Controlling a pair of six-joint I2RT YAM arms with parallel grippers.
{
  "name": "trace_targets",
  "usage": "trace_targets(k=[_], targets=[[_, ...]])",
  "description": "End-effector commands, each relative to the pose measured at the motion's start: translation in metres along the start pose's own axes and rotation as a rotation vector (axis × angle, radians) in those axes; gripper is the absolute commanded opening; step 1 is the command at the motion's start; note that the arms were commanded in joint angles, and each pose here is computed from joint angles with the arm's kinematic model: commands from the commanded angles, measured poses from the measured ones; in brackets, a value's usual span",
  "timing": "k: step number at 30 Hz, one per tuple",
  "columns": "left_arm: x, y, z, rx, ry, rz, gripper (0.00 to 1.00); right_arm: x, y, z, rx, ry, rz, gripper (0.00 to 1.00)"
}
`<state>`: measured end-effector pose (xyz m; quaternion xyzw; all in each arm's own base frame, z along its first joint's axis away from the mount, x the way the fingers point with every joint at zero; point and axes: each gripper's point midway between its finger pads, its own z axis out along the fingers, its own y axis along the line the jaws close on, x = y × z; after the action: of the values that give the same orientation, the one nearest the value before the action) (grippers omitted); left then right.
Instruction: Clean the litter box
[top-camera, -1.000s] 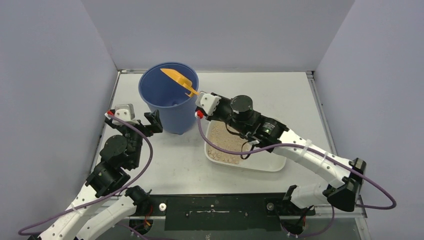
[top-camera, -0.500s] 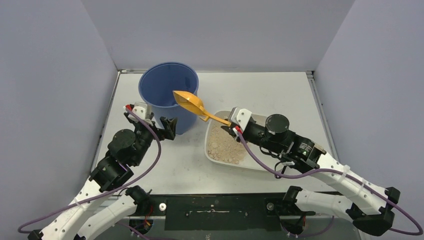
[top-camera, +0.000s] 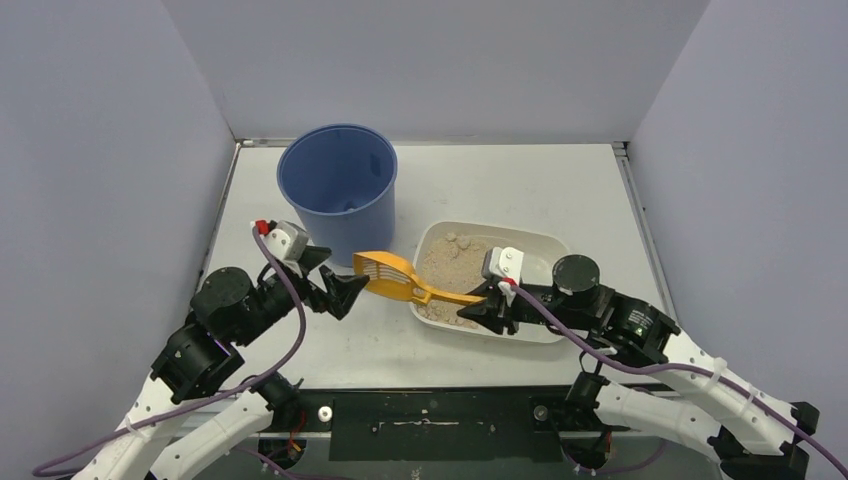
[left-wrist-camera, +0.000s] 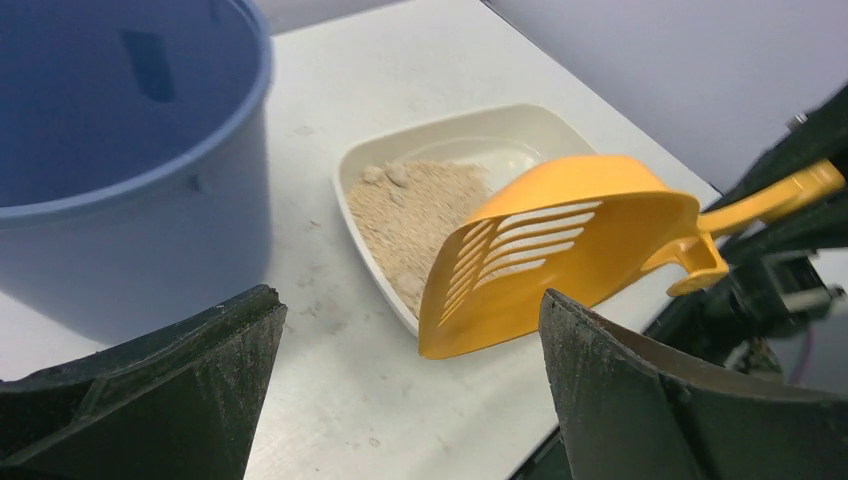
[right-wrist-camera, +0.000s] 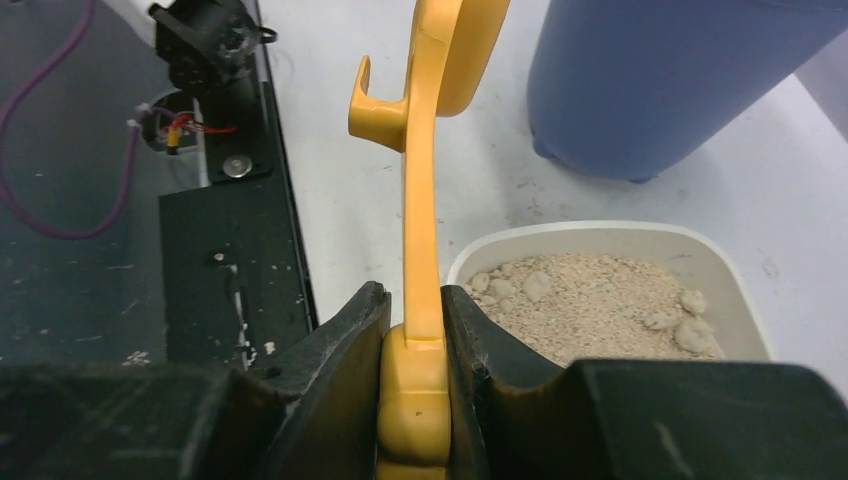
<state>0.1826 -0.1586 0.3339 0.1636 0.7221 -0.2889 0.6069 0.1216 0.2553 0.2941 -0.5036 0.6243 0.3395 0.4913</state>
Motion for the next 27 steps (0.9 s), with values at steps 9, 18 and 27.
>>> trace_targets(k=[9, 18, 27], targets=[[0.015, -0.071, -0.031, 0.405, 0.114, -0.075, 0.94, -0.009, 0.052, -0.025, -0.232, -0.089, 0.091, 0.00], [0.016, -0.095, -0.039, 0.549, 0.123, -0.124, 0.71, -0.018, 0.060, -0.030, -0.267, -0.124, 0.149, 0.00], [0.011, -0.101, -0.040, 0.589, 0.087, -0.148, 0.40, -0.023, 0.065, -0.032, -0.291, -0.139, 0.174, 0.00]])
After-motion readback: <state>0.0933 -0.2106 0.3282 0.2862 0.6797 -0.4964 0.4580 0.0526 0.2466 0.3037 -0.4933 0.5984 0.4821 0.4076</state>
